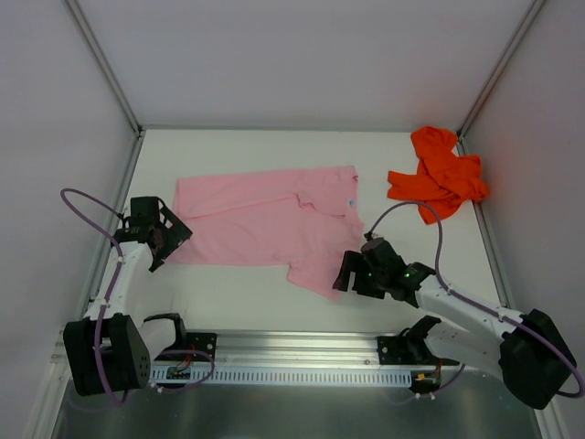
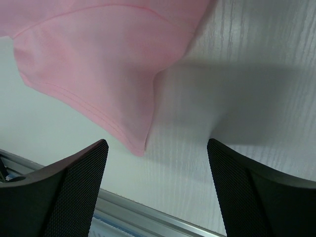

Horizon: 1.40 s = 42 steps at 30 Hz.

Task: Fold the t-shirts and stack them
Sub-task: Grap the side of the flattened tshirt closest away from the robot with both arms

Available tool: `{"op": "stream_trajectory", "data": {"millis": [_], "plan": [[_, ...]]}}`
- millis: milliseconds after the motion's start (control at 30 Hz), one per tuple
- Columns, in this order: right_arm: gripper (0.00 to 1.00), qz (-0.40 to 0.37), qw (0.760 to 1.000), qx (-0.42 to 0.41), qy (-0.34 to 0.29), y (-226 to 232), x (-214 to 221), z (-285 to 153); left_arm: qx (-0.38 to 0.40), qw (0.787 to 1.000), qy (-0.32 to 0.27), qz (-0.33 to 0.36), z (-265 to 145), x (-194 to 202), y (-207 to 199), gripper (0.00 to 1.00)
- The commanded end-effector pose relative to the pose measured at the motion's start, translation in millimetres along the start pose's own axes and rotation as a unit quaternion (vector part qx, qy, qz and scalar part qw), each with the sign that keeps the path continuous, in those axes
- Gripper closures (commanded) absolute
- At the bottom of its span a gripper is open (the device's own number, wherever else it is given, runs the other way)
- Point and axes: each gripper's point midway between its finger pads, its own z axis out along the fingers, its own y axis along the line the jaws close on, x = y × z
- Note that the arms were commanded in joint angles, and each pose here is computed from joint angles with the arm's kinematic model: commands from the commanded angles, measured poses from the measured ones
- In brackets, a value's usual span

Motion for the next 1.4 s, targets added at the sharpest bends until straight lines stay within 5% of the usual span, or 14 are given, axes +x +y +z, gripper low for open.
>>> {"op": "stream_trajectory", "data": {"millis": [0,367,467,633,767,1033,1367], "plan": [[0.18,0.013,1.0,0.01,-0.001,-4,5,9,0.007,1.0,-0.031,0.002,-10,-16,-5,0.01],[0.39,-0.021,0.998,0.02,0.048,5,36,36,-0.016,0.999,-0.027,-0.018,-3,-11,7,0.01],[0.54,-0.015,0.998,0.047,0.046,-3,38,39,-0.028,0.999,-0.028,-0.029,-3,-12,13,0.01],[0.97,0.004,0.997,0.078,0.02,-17,32,23,-0.048,0.997,-0.017,-0.062,8,-11,25,0.01],[0.99,0.003,0.997,0.078,-0.016,-13,15,8,-0.025,0.997,0.01,-0.075,20,-9,20,0.07],[0.99,0.004,0.993,0.109,-0.036,-11,-2,-2,-0.001,0.997,0.043,-0.063,34,3,12,0.4],[0.99,0.009,0.995,0.091,-0.041,-4,-15,-1,-0.075,0.994,0.048,-0.061,29,33,48,0.36]]}}
